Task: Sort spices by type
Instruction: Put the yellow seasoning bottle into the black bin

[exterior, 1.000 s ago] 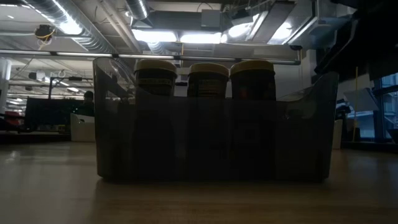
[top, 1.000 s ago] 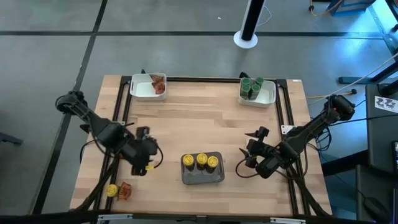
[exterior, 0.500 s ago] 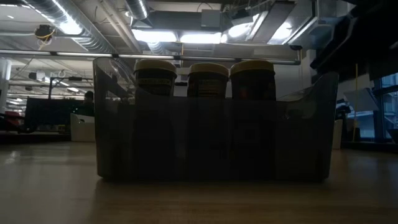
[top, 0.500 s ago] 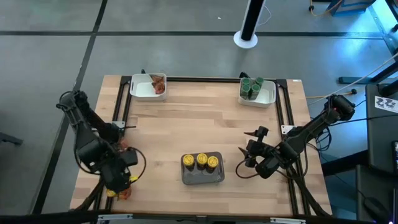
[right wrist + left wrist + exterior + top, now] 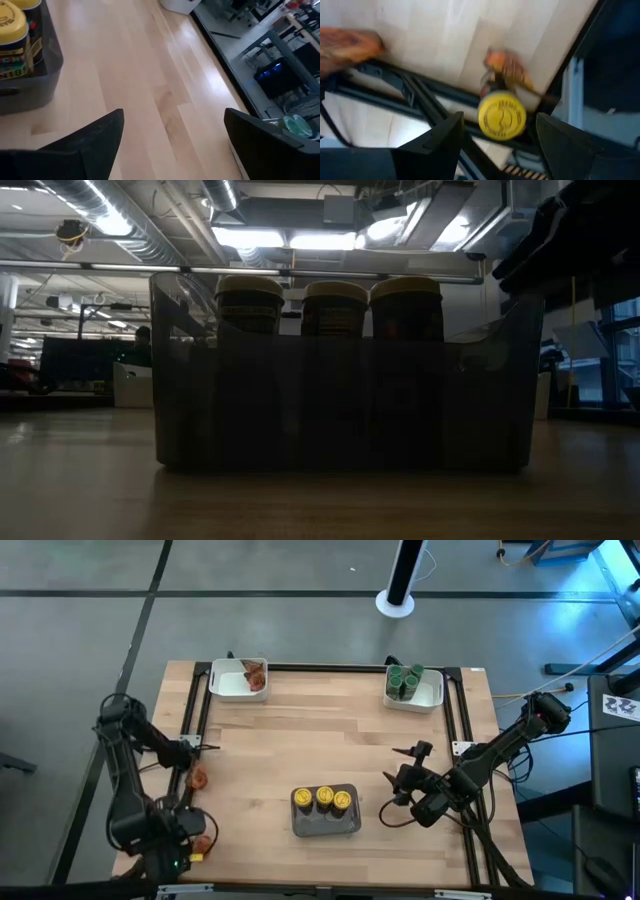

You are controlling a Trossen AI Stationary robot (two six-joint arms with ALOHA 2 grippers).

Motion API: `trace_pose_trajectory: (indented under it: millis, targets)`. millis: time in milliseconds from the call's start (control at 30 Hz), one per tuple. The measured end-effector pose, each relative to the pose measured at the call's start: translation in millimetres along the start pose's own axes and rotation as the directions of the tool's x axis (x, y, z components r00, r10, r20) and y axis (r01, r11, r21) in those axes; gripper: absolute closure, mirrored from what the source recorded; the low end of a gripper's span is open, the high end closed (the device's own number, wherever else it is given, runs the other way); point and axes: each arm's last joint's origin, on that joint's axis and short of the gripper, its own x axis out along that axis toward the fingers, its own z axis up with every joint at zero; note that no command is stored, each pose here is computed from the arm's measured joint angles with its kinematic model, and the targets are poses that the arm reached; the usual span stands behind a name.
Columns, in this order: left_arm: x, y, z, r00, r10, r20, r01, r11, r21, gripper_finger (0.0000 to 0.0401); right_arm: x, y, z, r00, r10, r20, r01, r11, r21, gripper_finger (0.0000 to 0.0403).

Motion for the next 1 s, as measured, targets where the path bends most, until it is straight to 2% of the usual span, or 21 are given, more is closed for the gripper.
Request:
trace_pose_trajectory:
  millis: [233, 500, 767, 1000]
  targets:
    - [24.2, -18.9, -21.4, 0.998, 0.060, -0.033, -0.058, 0.995, 0.083, 0.0168, 0.0, 0.2, 0.1, 1.000, 0.002, 0.000, -0.002, 1.000, 0.003, 0.0059]
    - [35.7, -23.8, -23.8, 0.993, 0.119, -0.020, -0.114, 0.980, 0.160, 0.0168, 0.0, 0.7, -0.1, 1.000, 0.015, -0.009, -0.015, 0.999, 0.038, 0.0059]
    - [36.3, -23.3, -24.3, 0.993, 0.120, 0.018, -0.121, 0.977, 0.173, 0.0168, 0.0, 0.7, -0.1, 1.000, 0.015, -0.009, -0.014, 0.999, 0.041, 0.0059]
    - [53.1, -22.6, -24.4, 0.996, 0.094, -0.003, -0.091, 0.975, 0.203, 0.0168, 0.0, 0.6, -0.1, 1.000, 0.015, -0.009, -0.014, 0.999, 0.033, 0.0059]
